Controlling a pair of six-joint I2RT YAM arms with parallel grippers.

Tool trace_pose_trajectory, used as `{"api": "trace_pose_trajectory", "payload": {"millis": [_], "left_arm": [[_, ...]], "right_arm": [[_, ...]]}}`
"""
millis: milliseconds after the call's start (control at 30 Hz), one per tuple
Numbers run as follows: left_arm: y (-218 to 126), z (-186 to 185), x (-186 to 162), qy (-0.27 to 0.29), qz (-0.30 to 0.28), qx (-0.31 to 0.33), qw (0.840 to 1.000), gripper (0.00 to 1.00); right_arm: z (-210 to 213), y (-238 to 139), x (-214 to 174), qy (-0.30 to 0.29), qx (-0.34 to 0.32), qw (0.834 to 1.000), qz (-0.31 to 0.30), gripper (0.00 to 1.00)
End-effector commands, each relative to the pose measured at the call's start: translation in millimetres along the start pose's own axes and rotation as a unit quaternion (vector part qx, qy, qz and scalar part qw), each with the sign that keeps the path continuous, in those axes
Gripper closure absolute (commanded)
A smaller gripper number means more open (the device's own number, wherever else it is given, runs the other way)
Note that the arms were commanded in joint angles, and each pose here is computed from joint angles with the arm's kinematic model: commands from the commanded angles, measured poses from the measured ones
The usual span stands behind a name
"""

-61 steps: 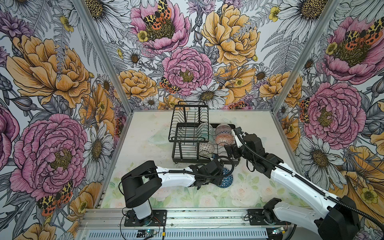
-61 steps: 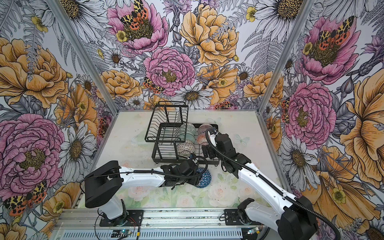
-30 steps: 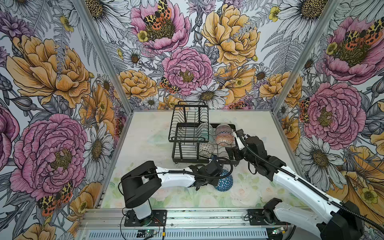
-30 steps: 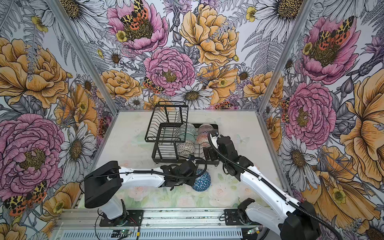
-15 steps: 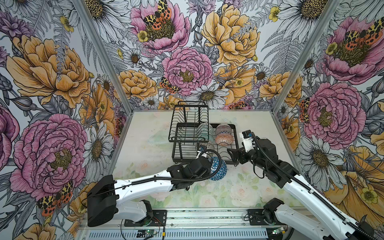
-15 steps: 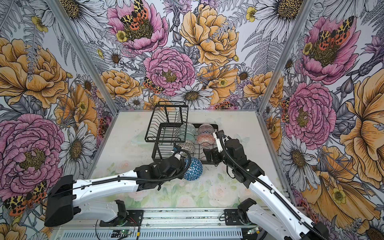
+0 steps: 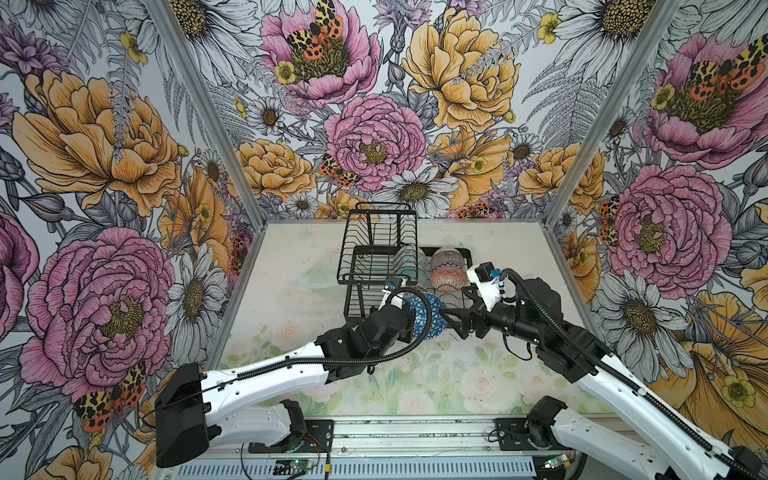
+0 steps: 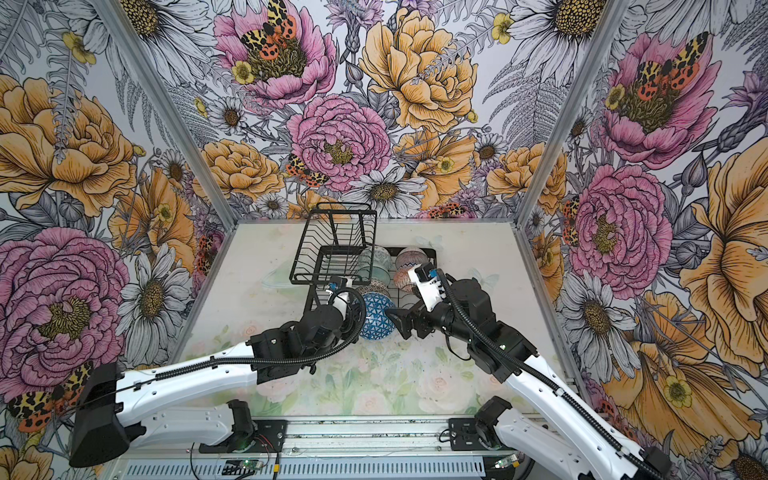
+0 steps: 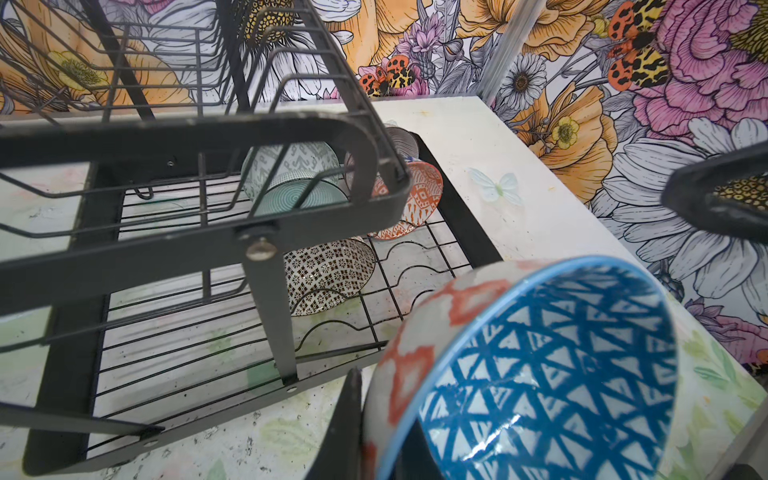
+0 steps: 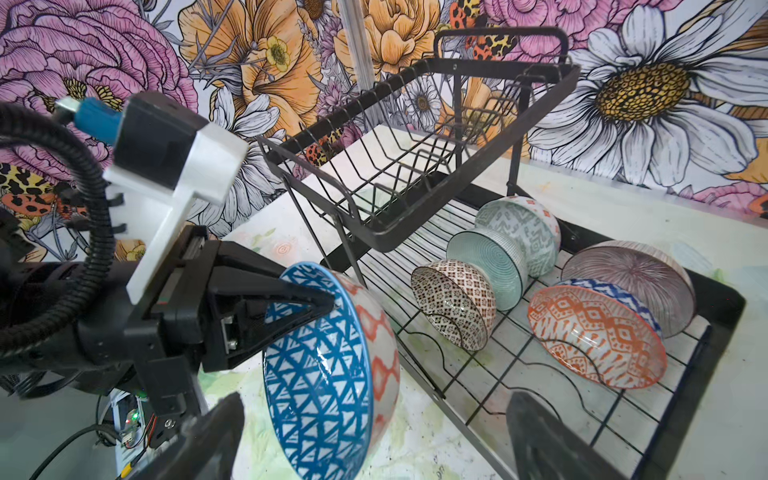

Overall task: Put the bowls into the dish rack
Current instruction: 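Grasp the blue-triangle bowl with the right gripper and open the left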

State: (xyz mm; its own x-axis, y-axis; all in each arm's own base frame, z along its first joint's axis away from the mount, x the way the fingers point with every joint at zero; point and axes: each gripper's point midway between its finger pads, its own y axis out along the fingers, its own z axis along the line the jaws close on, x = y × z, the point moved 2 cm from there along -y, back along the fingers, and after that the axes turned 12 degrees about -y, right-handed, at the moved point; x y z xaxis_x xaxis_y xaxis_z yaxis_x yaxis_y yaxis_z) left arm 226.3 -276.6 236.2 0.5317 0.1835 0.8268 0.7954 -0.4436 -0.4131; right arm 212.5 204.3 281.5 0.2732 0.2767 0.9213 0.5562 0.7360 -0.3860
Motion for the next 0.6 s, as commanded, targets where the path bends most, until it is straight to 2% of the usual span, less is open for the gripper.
{"api": "trace_pose_trajectory", "payload": {"millis": [0,267,433,567], "left_arm": [[-9,-22,43,-0.026,-0.067,-0.036,0.997,1.0],[-12,-30,54,-0.028,-0.084,-0.051,0.995,1.0],[-9,-35,53,-0.027,-0.081,-0.06,0.995,1.0],[-5,-40,51,-0.025,-0.073,-0.066,0.995,1.0]], "right_arm": [[-4,10,9,0.014,-0.014,1.0,-0.006,0.04],[-4,34,5,0.039,-0.006,0.999,0.012,0.3],[-3,42,2,0.049,-0.002,0.999,0.016,0.39],[-4,45,0,0.054,-0.002,0.998,0.017,0.51]]}}
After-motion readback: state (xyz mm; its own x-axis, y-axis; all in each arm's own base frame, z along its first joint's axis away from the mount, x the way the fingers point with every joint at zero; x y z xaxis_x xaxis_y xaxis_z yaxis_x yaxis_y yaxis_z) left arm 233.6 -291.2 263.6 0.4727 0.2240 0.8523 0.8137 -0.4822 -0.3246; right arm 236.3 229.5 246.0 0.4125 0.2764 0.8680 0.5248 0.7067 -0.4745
